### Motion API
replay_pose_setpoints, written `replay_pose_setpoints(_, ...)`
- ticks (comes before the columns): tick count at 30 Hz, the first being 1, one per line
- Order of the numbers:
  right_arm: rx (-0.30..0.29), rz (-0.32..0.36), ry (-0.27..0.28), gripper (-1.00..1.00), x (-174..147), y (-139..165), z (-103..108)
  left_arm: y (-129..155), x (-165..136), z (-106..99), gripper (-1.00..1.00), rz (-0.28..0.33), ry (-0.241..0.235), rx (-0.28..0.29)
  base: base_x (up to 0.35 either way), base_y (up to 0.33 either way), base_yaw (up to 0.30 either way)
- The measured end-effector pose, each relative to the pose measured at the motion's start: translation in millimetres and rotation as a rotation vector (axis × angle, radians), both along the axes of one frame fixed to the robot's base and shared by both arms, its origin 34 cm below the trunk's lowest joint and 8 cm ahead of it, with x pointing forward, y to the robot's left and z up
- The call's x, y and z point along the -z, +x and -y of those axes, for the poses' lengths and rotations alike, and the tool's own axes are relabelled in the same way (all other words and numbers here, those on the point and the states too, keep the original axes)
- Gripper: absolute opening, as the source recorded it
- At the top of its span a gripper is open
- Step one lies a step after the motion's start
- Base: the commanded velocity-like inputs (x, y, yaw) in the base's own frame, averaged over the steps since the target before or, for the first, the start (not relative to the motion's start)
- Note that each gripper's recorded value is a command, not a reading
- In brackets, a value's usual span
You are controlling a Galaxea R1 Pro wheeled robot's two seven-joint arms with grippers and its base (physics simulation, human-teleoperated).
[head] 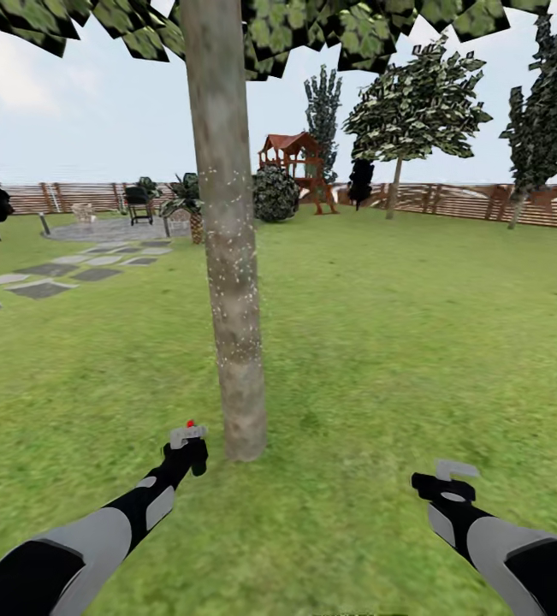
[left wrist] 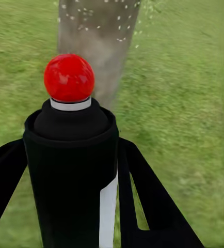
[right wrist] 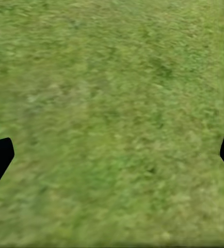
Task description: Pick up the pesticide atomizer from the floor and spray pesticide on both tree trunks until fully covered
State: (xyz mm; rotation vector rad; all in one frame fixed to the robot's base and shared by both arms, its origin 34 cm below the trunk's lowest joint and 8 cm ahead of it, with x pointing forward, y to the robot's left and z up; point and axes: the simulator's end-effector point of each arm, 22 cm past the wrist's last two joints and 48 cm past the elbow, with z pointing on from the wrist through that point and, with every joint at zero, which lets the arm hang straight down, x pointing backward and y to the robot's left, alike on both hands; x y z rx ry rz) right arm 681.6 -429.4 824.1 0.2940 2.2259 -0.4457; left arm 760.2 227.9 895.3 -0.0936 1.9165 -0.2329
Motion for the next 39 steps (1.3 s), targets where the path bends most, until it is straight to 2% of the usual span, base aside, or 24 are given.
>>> replay_pose_setpoints(16,0.001,-0.017,0.001,1.0,8,-9,0,0,0,0,-1.0,0.0,-0.001,0.0,0.0,0.0,-0.3)
replay_pose_setpoints(17,0.002,-0.05,0.002,1.0,25,-29,1,-1,0,15,-1.0,0.001,-0.007,0.02,0.0,0.0,-0.3)
replay_pose_setpoints(19,-0.001,-0.099,-0.001,1.0,48,-57,0,-1,-1,31,-1.0,0.0,-0.027,0.03,0.0,0.0,-0.3)
replay_pose_setpoints(22,-0.008,-0.108,0.001,1.0,53,-62,-3,-2,1,33,-1.0,-0.005,-0.032,0.029,0.0,0.0,-0.3)
replay_pose_setpoints(26,-0.014,-0.114,0.009,1.0,57,-64,-10,-8,8,47,-1.0,-0.026,-0.042,0.041,0.0,0.0,-0.3)
replay_pose_setpoints(39,-0.023,-0.117,0.02,1.0,60,-65,-21,-9,8,49,-1.0,-0.028,-0.046,0.041,0.0,0.0,-0.3)
